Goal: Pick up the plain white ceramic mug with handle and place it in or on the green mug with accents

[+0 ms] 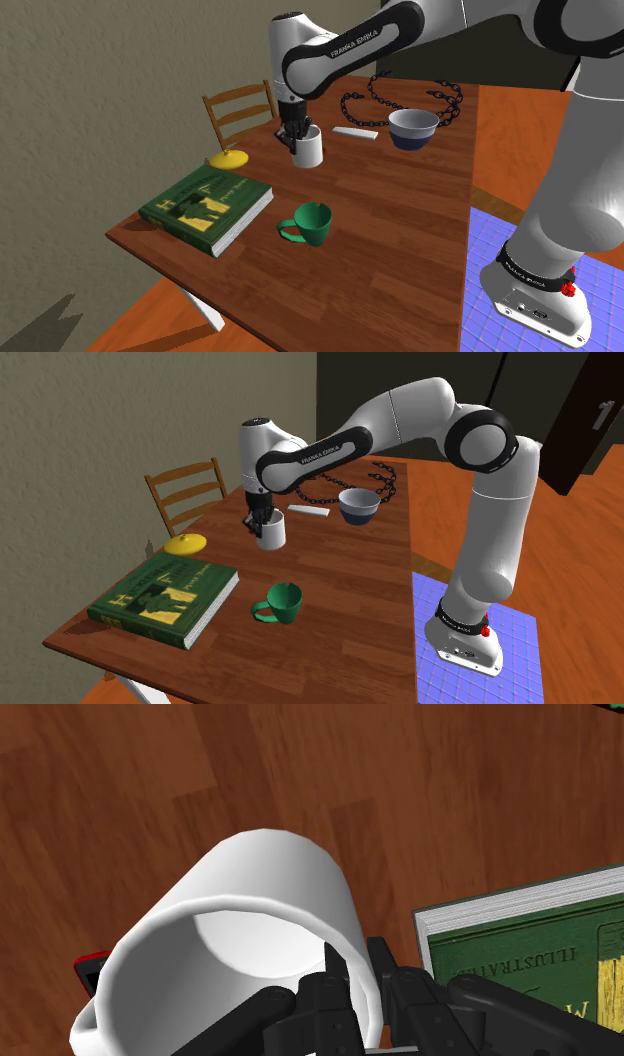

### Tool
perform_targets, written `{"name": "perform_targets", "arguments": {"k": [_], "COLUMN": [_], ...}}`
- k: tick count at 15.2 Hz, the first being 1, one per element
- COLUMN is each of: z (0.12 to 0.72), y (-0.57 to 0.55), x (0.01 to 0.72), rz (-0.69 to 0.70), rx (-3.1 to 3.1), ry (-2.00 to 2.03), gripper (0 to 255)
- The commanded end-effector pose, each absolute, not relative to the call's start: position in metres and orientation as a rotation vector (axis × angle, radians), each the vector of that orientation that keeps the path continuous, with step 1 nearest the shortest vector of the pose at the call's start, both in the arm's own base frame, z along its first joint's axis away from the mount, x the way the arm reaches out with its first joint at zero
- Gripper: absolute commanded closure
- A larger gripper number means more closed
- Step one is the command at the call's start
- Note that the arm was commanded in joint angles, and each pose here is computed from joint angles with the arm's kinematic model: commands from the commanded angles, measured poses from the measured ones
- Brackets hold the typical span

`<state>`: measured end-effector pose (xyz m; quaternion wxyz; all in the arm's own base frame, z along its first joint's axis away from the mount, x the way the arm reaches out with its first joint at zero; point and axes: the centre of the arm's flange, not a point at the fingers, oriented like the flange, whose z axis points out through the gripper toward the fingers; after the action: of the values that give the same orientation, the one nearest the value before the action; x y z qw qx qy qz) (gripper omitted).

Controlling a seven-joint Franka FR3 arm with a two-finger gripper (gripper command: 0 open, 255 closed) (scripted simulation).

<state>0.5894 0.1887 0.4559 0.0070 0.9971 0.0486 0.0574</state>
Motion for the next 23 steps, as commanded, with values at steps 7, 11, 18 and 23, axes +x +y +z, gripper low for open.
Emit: {"name": "perform_targets", "arguments": {"k": [7,11,18,23], "z": [0.499,0.518,0.526,0.533], "y": [0.188,0.188,0.254,0.301], "x": [0.590,0.589,0.525,0.479], "rz": [0.180,0.180,0.180,0.180], "rx": [3.119,3.119,3.119,3.119], "ry": [0.152,0.152,0.152,0.152], "gripper": [255,255,255,255]}}
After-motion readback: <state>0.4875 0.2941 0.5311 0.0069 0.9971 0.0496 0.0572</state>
